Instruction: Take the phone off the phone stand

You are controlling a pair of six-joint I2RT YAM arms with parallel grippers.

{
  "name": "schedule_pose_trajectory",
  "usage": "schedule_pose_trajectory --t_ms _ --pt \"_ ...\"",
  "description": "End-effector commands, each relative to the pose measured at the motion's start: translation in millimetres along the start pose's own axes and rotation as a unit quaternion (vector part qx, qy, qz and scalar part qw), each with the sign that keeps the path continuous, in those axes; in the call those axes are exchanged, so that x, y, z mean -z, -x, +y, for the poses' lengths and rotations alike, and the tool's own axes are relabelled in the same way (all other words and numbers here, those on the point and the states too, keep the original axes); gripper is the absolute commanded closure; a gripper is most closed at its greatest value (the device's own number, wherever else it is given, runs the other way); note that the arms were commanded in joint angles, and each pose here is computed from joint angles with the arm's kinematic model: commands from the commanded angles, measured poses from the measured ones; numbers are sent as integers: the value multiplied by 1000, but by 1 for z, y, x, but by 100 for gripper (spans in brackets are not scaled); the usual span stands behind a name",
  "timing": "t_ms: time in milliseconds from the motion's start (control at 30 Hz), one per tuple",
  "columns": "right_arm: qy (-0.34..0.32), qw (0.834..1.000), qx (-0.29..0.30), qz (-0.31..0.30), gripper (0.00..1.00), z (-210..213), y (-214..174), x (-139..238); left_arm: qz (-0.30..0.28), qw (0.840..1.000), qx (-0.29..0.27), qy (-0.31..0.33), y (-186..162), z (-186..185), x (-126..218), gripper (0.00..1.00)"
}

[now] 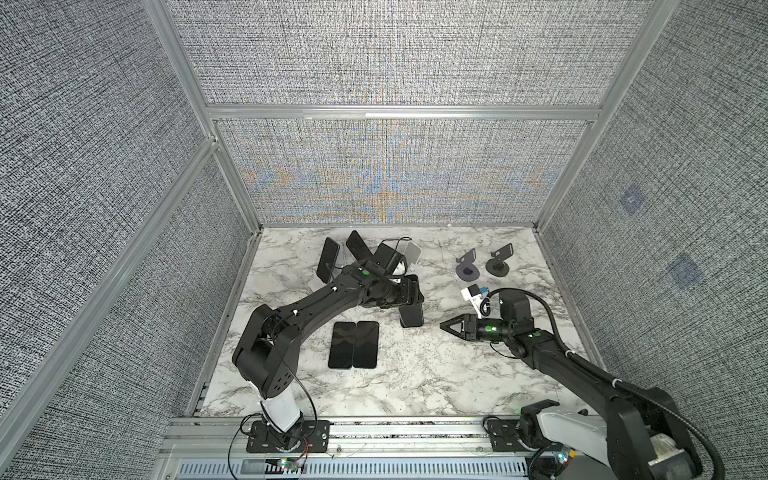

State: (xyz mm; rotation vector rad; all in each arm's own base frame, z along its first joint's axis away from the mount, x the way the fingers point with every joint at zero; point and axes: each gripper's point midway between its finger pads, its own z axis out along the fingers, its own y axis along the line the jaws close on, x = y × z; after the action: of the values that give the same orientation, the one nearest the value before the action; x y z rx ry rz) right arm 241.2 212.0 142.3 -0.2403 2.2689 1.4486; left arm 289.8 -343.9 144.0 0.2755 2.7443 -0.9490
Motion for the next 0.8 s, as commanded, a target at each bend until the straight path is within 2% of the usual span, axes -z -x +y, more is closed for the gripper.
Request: schedule_pose_trajectory --t_ms 0,167,500,767 --pt "38 998 44 -20 64 17 15 -8 -2 1000 18 -14 -3 -11 -3 90" --pt "45 998 49 -18 70 20 18 -20 4 999 22 -26 -7 -15 -11 90" --pt "44 998 44 -15 72 20 15 -45 6 999 16 -33 -7 -20 -12 87" --pt "48 998 36 -29 84 19 19 -60 7 999 19 -43 -12 -23 -12 84"
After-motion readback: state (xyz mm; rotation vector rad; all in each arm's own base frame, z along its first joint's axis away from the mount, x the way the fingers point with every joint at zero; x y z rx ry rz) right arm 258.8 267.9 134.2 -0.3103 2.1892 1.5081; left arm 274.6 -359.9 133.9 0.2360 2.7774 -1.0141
